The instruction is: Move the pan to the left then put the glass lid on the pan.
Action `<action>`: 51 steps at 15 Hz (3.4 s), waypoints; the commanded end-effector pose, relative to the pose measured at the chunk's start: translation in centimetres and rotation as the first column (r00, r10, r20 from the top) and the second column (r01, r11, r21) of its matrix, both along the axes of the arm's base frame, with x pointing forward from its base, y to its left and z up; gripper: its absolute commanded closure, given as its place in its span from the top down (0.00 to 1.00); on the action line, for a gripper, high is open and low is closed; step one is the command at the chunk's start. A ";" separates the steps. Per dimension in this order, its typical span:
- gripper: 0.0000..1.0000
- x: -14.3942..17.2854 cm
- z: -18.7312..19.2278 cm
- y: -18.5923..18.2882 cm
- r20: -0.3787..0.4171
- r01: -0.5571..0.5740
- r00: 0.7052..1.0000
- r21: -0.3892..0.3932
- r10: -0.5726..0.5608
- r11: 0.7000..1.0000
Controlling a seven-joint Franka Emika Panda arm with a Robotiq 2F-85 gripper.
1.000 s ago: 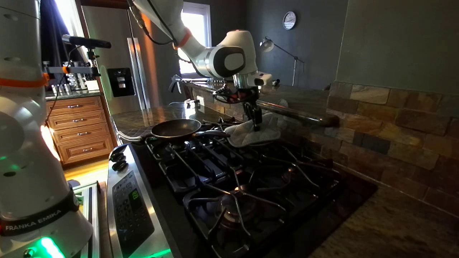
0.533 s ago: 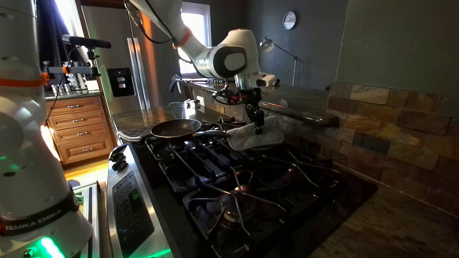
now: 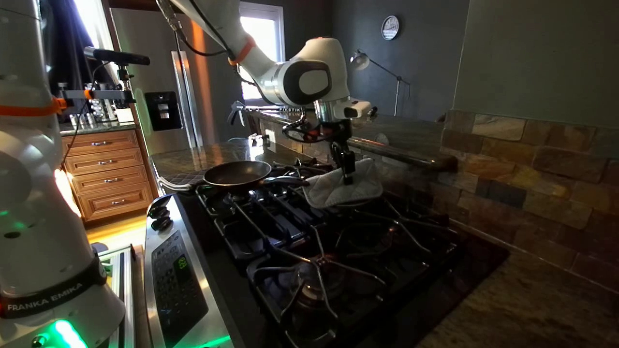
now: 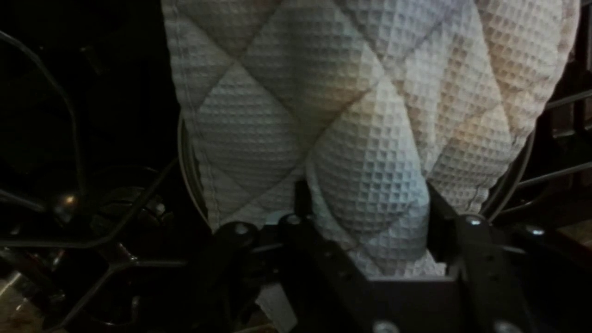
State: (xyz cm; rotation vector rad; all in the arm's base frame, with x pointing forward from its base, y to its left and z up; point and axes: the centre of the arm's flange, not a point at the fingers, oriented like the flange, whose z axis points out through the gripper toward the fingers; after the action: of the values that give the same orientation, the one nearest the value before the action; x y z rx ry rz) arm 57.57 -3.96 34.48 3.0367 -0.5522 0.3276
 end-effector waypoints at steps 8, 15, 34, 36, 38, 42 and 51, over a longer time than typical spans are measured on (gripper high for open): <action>0.82 -1.9 -0.2 -2.7 -0.032 0.040 0.999 -0.012 -0.040 0.999; 1.00 -2.4 0.0 -2.5 -0.108 0.056 0.993 -0.010 -0.057 0.998; 0.69 -0.5 -1.7 -2.1 -0.068 0.053 0.996 0.002 -0.053 0.999; 0.54 -0.4 -2.1 -2.1 -0.077 0.058 0.995 -0.001 -0.058 0.998; 0.40 -0.1 -1.7 -2.3 -0.070 0.063 0.996 -0.002 -0.063 0.998; 0.30 0.1 -1.2 -2.5 -0.065 0.071 0.995 0.001 -0.071 0.997; 0.30 -1.0 0.4 -3.5 -0.045 0.076 0.996 -0.001 -0.076 0.997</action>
State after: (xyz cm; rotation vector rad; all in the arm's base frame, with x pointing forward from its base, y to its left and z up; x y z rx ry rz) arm 57.24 -6.65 34.33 3.0094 -0.6353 0.2669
